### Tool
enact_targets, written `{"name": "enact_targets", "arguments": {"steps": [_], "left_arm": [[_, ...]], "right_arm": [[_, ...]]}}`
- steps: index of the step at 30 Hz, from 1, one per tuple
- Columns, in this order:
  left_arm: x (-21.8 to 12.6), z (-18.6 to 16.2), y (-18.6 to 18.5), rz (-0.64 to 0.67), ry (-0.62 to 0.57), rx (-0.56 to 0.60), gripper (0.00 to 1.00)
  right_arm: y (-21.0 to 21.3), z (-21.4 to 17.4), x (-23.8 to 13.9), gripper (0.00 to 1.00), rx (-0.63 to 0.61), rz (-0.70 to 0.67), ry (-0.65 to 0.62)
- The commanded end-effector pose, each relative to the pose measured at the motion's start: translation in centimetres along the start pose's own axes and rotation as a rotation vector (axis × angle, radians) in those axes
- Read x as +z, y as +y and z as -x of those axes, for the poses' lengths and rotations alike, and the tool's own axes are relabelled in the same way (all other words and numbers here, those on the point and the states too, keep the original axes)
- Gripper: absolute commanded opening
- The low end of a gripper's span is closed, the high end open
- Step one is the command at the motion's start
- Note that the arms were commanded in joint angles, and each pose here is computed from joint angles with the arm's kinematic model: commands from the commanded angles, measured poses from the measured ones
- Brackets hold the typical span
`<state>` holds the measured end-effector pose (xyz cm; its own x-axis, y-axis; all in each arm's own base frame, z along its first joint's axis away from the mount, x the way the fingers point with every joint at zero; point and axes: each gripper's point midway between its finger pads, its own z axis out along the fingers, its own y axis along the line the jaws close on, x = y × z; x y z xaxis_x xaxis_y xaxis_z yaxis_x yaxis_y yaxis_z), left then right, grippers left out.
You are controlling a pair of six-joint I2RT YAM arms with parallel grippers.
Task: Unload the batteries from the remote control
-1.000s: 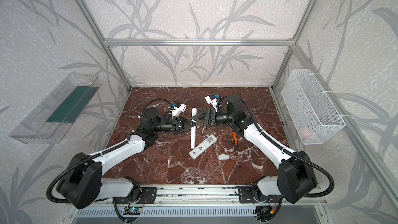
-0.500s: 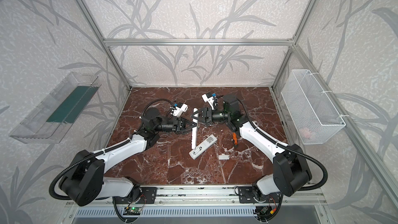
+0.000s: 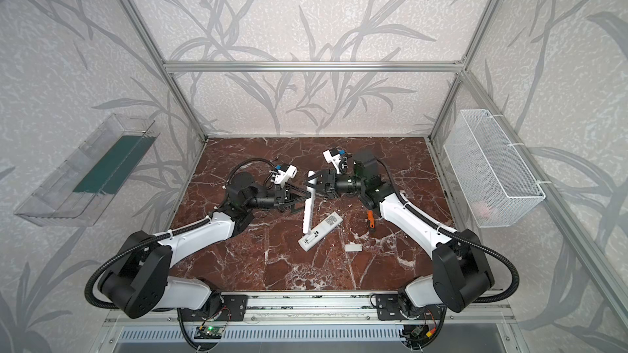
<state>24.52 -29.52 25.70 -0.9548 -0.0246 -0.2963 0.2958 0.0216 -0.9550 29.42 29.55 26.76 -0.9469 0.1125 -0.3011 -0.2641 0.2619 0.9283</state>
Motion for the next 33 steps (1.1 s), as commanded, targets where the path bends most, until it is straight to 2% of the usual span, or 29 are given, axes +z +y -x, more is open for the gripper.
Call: {"name": "enact_targets", "arguments": {"steps": [1, 3, 5, 8, 11, 17, 21, 30, 33], "left_arm": [[-1.5, 0.0, 0.9, 0.139, -0.072, 0.104, 0.99], [-3.1, -0.3, 2.5, 0.343, -0.132, 0.218, 0.99], [-4.5, -0.4, 2.6, 0.466, -0.199, 0.368, 0.99], [-4.8, -1.0, 1.7, 0.509, -0.268, 0.549, 0.99], [-3.4, -2.7, 1.9, 0.522, -0.234, 0.656, 0.99], [-0.7, -3.8, 5.0, 0.631, -0.184, 0.68, 0.99], [1.2, -3.8, 4.9, 0.579, -0.19, 0.656, 0.97], [5.3, -5.2, 4.2, 0.47, -0.146, 0.677, 0.82], [5.7, -5.1, 3.9, 0.467, -0.16, 0.688, 0.68]], "right_arm": [[-3.6, 1.0, -3.4, 0.34, 0.063, -0.208, -0.151], [-5.7, 1.4, -5.3, 0.35, 0.113, -0.295, -0.238], [-7.6, 1.5, -6.7, 0.36, 0.168, -0.35, -0.318], [-9.6, 1.1, -7.7, 0.36, 0.247, -0.381, -0.404], [-11.0, 0.6, -8.3, 0.36, 0.326, -0.378, -0.465], [-11.7, 0.4, -10.1, 0.34, 0.418, -0.331, -0.615], [-11.2, 0.5, -11.7, 0.34, 0.418, -0.324, -0.704], [-10.7, 0.4, -11.7, 0.33, 0.446, -0.27, -0.713], [-10.7, 0.3, -11.5, 0.33, 0.457, -0.257, -0.701]]}}
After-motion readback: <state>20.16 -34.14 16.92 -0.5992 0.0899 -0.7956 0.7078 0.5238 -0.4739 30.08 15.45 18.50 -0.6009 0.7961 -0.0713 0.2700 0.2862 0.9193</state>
